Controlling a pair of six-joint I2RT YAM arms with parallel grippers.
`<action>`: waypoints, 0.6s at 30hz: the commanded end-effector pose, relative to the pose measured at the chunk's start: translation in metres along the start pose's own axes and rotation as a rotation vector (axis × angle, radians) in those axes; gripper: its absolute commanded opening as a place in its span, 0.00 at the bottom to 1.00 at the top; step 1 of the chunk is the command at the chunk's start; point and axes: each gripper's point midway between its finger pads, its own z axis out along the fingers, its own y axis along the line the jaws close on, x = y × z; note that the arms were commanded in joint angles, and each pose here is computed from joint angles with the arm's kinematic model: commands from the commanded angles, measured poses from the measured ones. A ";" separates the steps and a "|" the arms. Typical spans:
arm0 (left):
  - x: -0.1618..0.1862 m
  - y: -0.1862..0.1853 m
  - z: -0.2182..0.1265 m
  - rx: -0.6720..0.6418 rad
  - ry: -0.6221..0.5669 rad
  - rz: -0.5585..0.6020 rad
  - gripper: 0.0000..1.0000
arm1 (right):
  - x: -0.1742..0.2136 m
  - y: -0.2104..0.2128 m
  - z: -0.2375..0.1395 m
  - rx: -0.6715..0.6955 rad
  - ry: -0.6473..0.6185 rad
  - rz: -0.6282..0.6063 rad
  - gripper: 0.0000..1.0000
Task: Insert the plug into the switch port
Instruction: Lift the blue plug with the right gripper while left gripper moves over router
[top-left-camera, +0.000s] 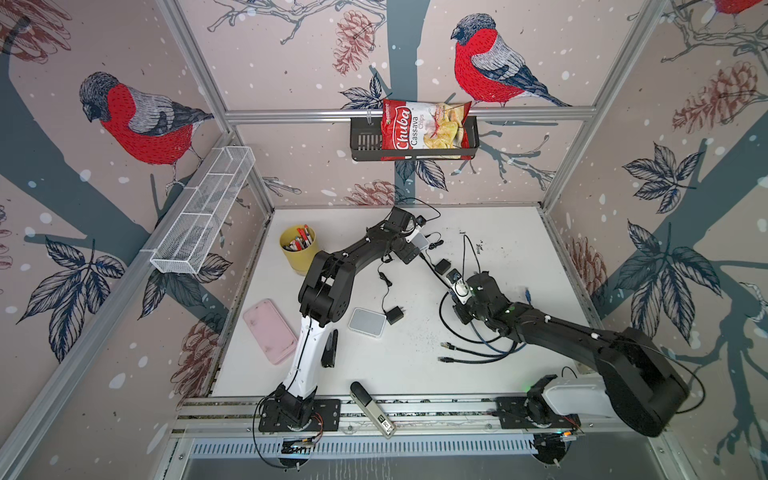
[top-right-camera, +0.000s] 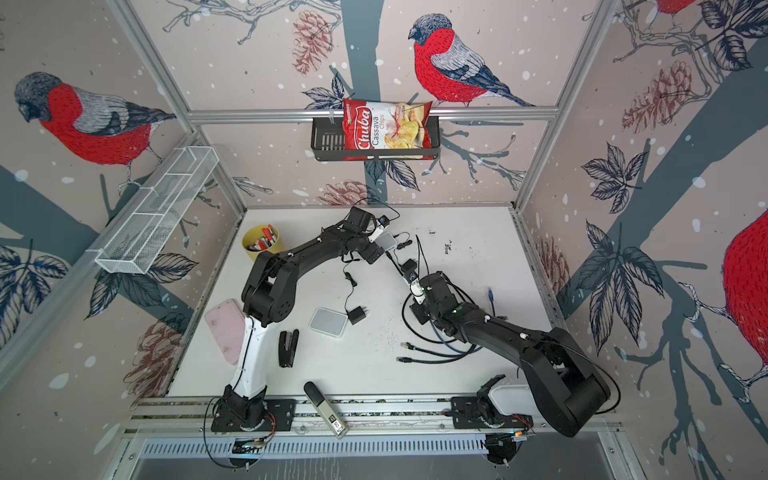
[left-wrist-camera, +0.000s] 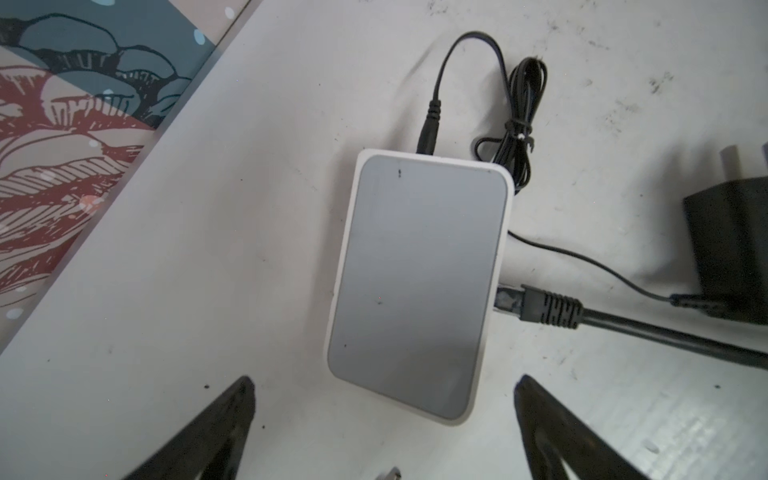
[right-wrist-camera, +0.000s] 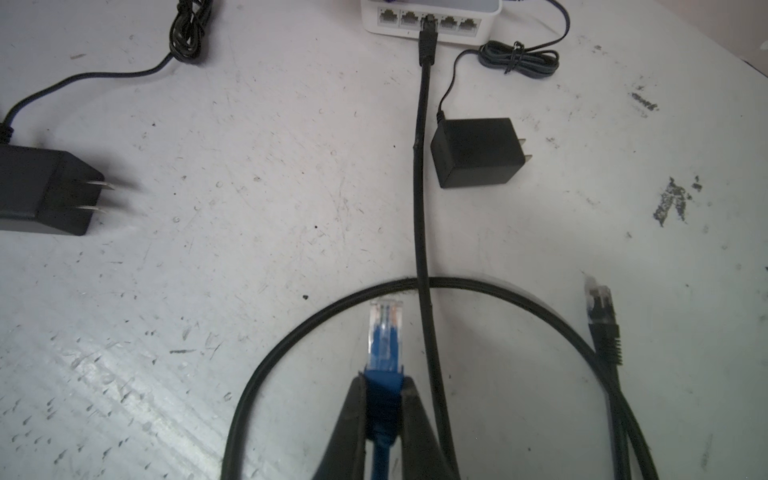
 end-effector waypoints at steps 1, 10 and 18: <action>-0.001 -0.005 0.005 0.046 0.008 0.048 0.97 | -0.007 0.002 -0.001 -0.017 -0.035 0.018 0.06; 0.001 0.001 0.019 0.084 0.030 0.053 0.96 | -0.006 0.003 -0.001 -0.024 -0.035 0.018 0.05; 0.005 -0.009 0.025 0.144 0.041 0.055 0.94 | -0.004 0.002 0.001 -0.021 -0.030 0.019 0.06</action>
